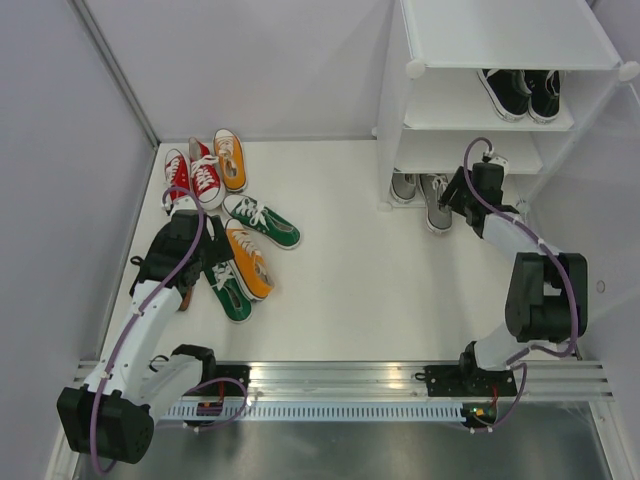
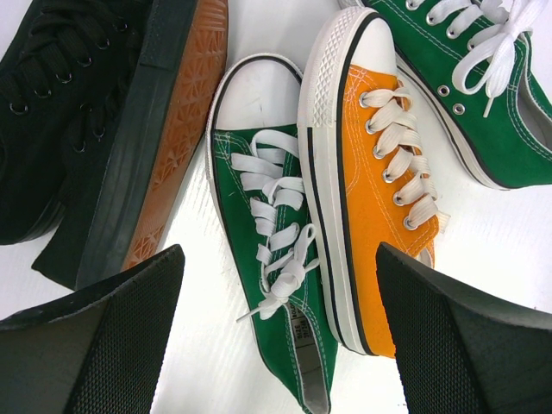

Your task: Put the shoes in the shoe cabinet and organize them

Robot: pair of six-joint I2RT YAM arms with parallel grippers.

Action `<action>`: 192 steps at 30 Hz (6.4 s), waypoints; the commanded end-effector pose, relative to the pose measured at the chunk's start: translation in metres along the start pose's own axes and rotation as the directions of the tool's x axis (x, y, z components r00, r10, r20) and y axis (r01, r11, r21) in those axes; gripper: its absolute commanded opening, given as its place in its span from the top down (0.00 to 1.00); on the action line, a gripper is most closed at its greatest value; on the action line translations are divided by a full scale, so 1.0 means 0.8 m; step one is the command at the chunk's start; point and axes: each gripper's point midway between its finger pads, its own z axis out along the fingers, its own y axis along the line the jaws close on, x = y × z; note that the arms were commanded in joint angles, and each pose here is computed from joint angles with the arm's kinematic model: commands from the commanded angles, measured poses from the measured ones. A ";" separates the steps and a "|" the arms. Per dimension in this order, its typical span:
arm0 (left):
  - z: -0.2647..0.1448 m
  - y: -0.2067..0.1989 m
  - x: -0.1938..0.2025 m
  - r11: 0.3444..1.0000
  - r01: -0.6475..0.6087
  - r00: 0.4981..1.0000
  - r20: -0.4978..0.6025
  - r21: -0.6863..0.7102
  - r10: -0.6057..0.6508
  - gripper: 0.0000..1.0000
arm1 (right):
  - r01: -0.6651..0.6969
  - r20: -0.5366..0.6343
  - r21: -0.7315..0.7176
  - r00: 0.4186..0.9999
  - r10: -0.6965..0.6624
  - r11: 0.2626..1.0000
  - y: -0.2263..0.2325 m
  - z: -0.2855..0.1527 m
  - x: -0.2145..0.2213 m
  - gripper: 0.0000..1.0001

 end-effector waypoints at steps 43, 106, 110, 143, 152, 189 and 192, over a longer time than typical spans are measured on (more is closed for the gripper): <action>0.003 -0.004 -0.005 0.999 -0.025 1.000 0.019 0.022 0.025 0.06 | -0.352 0.094 -0.355 0.909 0.407 0.866 0.051 0.005 -0.028 0.67; 0.008 -0.003 -0.002 0.999 -0.032 0.999 0.006 0.014 0.032 0.06 | 0.049 0.063 -0.268 0.997 -0.034 0.962 0.054 0.074 -0.002 0.91; 0.008 -0.004 -0.002 0.999 -0.031 1.000 0.004 0.016 0.031 0.06 | 0.113 0.114 -0.208 0.989 -0.091 0.972 0.045 0.067 -0.024 0.99; 0.007 -0.002 -0.002 0.999 -0.032 0.999 0.009 0.010 0.032 0.06 | -0.091 0.153 -0.158 0.981 0.116 0.983 0.036 -0.001 -0.004 0.32; 0.008 -0.002 -0.001 0.999 -0.033 0.999 0.004 0.011 0.033 0.06 | -0.228 0.096 -0.228 0.962 0.254 0.947 0.018 0.007 0.027 0.50; 0.010 -0.003 -0.001 0.999 -0.038 0.999 -0.002 0.007 0.039 0.06 | -0.163 0.015 -0.399 0.983 0.184 0.902 0.081 0.087 0.002 0.66; 0.010 -0.002 0.000 0.999 -0.037 0.999 -0.001 0.004 0.037 0.06 | -0.155 0.020 -0.405 0.984 0.179 0.901 0.088 0.079 -0.002 0.65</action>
